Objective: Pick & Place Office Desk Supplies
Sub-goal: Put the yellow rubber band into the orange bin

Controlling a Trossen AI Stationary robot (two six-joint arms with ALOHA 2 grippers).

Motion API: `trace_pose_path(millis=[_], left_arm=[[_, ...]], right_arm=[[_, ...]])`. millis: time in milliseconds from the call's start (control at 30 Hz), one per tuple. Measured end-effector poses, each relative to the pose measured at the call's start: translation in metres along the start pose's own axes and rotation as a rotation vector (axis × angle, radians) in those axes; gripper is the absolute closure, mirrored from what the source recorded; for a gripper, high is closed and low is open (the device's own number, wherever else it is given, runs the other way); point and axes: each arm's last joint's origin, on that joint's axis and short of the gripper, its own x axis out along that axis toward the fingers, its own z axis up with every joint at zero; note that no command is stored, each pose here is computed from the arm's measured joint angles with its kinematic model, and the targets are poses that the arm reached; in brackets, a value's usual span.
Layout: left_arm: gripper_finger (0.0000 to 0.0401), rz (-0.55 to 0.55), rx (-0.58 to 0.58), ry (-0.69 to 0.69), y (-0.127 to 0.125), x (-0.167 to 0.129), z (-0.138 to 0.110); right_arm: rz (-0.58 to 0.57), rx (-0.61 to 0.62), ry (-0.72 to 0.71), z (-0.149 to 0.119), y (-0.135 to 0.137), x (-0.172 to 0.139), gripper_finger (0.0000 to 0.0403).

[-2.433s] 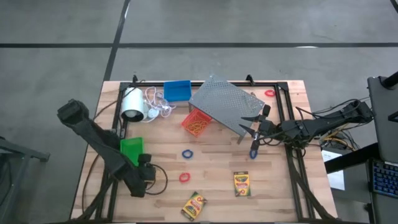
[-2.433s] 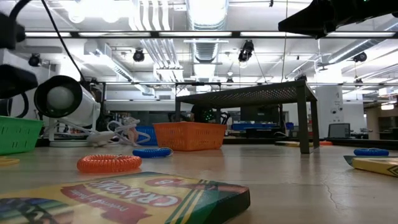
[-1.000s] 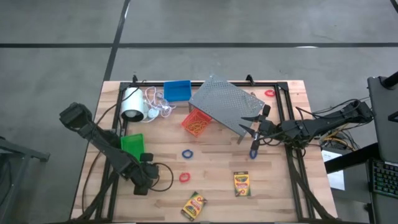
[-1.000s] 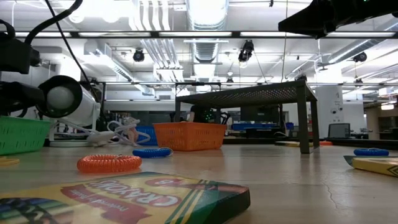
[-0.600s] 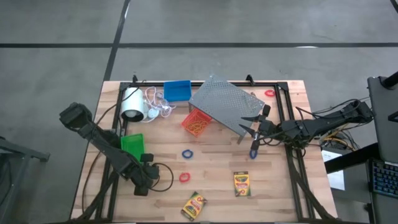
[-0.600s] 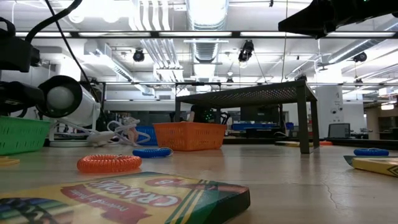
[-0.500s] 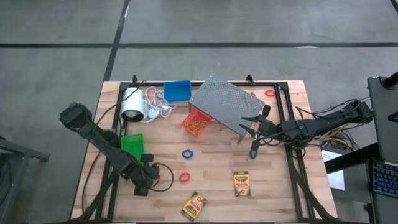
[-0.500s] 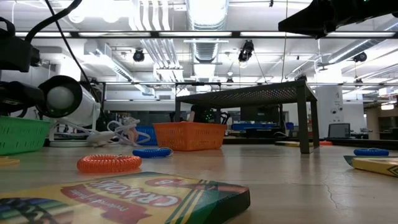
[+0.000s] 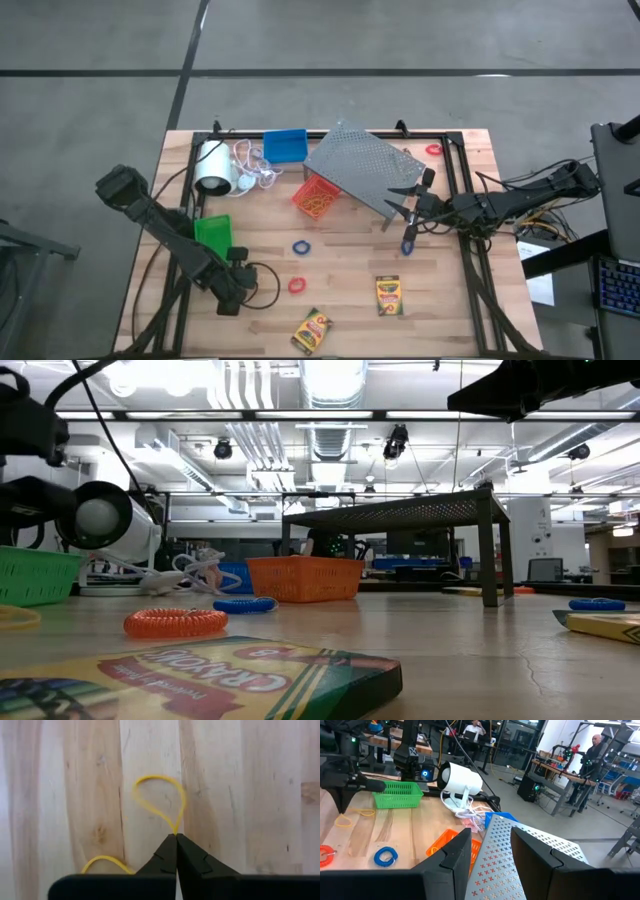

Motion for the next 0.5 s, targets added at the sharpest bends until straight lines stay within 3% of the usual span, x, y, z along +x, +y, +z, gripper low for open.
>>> trace_pose_path(millis=[500], left_arm=[[0.04,0.109,0.048,-0.112,-0.005,-0.015,0.017]], right_arm=[[0.0,0.0,0.0,0.0,0.0,0.0,0.0266]])
